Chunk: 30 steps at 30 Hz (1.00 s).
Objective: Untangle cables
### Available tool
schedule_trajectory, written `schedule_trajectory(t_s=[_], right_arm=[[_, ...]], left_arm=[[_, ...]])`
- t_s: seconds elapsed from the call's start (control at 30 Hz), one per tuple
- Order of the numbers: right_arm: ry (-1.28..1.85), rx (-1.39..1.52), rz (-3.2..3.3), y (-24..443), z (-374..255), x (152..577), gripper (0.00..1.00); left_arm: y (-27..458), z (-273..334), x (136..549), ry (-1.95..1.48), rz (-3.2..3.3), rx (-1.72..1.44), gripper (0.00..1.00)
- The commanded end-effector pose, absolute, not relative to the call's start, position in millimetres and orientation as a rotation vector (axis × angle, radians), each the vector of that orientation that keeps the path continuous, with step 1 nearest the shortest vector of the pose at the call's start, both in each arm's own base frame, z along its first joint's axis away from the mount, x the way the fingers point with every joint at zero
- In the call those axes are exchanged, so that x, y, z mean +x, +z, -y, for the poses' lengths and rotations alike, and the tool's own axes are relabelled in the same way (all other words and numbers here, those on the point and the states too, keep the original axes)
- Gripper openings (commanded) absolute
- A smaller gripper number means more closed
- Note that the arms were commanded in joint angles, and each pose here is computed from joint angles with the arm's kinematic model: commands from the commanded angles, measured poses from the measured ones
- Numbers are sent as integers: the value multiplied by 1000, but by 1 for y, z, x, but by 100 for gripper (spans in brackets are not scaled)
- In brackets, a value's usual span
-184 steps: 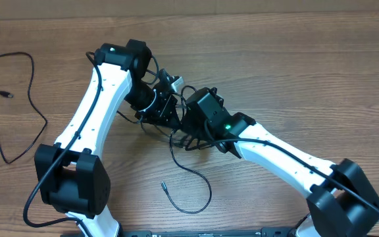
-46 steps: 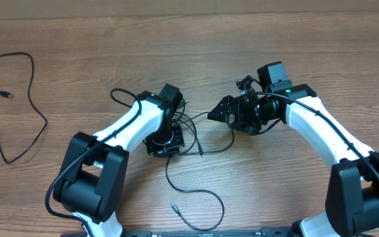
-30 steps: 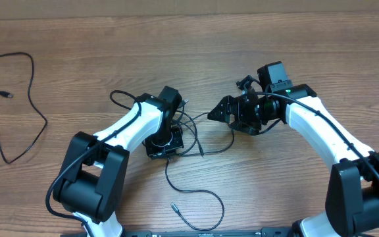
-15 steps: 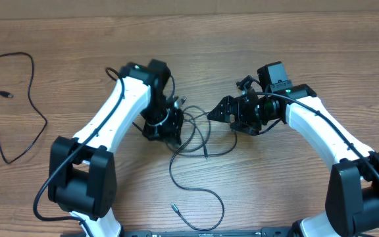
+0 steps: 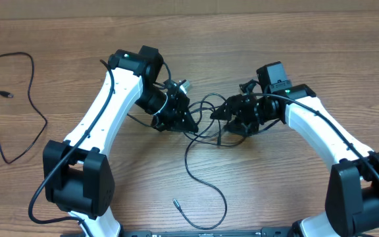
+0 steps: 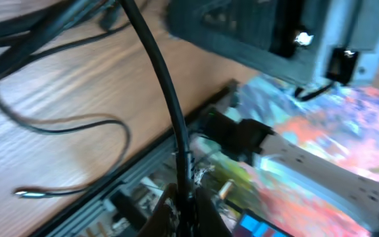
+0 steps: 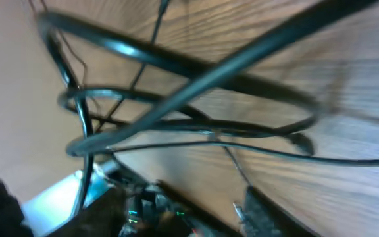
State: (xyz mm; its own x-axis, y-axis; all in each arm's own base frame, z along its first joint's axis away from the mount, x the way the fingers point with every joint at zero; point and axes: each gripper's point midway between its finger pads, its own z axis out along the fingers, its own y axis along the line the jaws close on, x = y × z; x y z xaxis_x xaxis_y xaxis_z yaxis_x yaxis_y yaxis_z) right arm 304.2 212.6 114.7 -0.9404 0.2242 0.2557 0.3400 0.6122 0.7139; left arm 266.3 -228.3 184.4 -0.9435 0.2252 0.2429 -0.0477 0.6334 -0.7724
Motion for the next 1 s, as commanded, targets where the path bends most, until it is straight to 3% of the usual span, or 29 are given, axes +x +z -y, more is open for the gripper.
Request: schedule_trajectory(t_s=[0.0, 0.27, 0.5, 0.6, 0.97], right_arm=[[-1248, -631, 2550, 128, -228, 302, 49], [-1223, -726, 2565, 127, -247, 309, 43], [-894, -1175, 2940, 93, -203, 361, 28], [-720, -1339, 3068, 85, -179, 375, 26], [-485, -1419, 3128, 55, -157, 380, 20]], left_arm=[[203, 239, 270, 1371, 2470, -167, 4], [208, 242, 269, 1395, 2442, -147, 4], [212, 244, 268, 1420, 2418, -138, 4], [212, 243, 266, 1412, 2410, -131, 4], [236, 233, 278, 1634, 2323, -111, 4]])
